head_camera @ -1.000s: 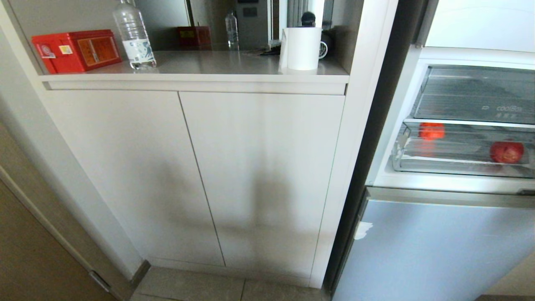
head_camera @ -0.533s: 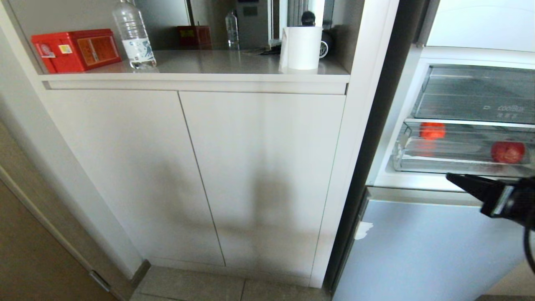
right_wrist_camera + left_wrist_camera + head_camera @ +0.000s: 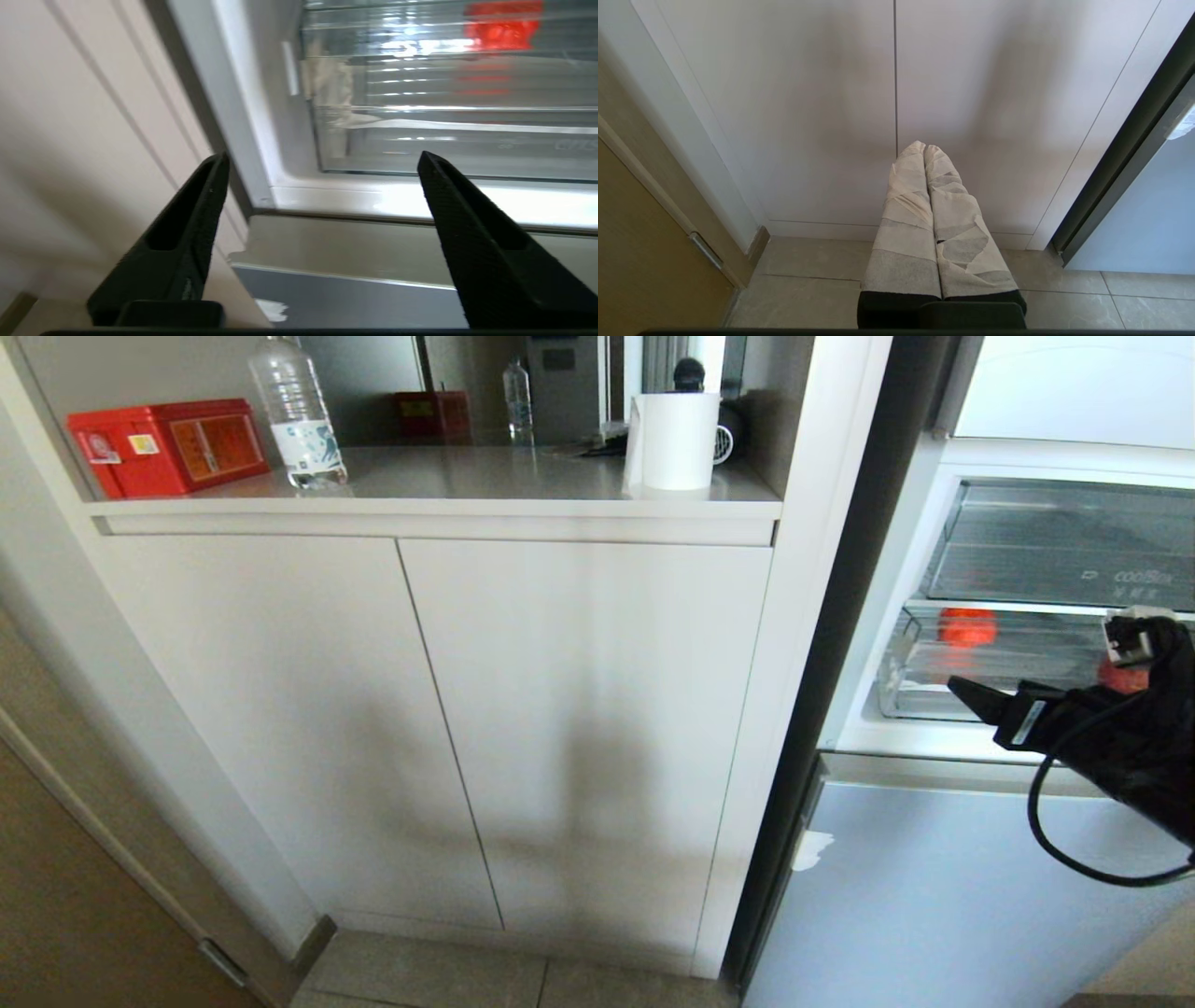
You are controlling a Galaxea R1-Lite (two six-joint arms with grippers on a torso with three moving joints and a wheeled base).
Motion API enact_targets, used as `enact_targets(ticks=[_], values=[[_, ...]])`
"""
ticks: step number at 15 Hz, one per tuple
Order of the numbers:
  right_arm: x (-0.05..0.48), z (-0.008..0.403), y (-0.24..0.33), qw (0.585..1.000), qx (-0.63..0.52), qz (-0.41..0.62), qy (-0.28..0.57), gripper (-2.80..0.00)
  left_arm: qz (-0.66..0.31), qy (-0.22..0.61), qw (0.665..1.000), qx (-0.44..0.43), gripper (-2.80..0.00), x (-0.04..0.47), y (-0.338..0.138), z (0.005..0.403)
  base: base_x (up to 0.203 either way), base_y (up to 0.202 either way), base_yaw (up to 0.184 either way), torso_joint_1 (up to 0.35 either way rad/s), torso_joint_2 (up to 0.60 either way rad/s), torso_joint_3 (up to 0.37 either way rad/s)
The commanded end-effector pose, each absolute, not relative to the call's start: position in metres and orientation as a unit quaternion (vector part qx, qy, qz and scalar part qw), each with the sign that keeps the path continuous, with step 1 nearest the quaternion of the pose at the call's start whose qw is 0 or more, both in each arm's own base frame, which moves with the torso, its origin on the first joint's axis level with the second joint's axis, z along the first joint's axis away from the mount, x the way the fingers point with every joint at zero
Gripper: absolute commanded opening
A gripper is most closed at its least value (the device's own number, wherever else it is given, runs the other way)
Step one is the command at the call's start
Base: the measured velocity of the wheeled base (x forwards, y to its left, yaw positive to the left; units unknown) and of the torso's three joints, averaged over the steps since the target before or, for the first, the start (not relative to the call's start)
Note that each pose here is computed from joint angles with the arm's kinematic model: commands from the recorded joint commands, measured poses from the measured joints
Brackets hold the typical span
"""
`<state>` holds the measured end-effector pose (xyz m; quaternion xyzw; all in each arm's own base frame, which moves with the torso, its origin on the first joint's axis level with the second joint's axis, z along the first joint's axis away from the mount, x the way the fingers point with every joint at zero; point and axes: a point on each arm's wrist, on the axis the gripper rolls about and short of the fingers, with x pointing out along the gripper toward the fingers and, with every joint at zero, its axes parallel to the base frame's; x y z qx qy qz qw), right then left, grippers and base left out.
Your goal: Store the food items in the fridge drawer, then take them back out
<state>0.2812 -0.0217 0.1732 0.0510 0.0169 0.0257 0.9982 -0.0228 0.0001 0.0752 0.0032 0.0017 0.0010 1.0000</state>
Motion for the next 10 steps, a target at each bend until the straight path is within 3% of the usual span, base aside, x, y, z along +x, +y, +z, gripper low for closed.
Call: enact_targets(ticks=[1,10], values=[[0.293,0.165,-0.029,0.998,0.054,0.008,0.02,0.0,0.001,0.003,1.0,0.003,-2.8,-0.023,0.0,0.075,0.0,0.0,0.0,0.0,0.0,0.0],[0.34,0.131,-0.032,0.997,0.062,0.01,-0.042,0.0,0.002,0.003,1.0,0.003,-2.8,-0.023,0.0,0.075,0.0,0.0,0.0,0.0,0.0,0.0]])
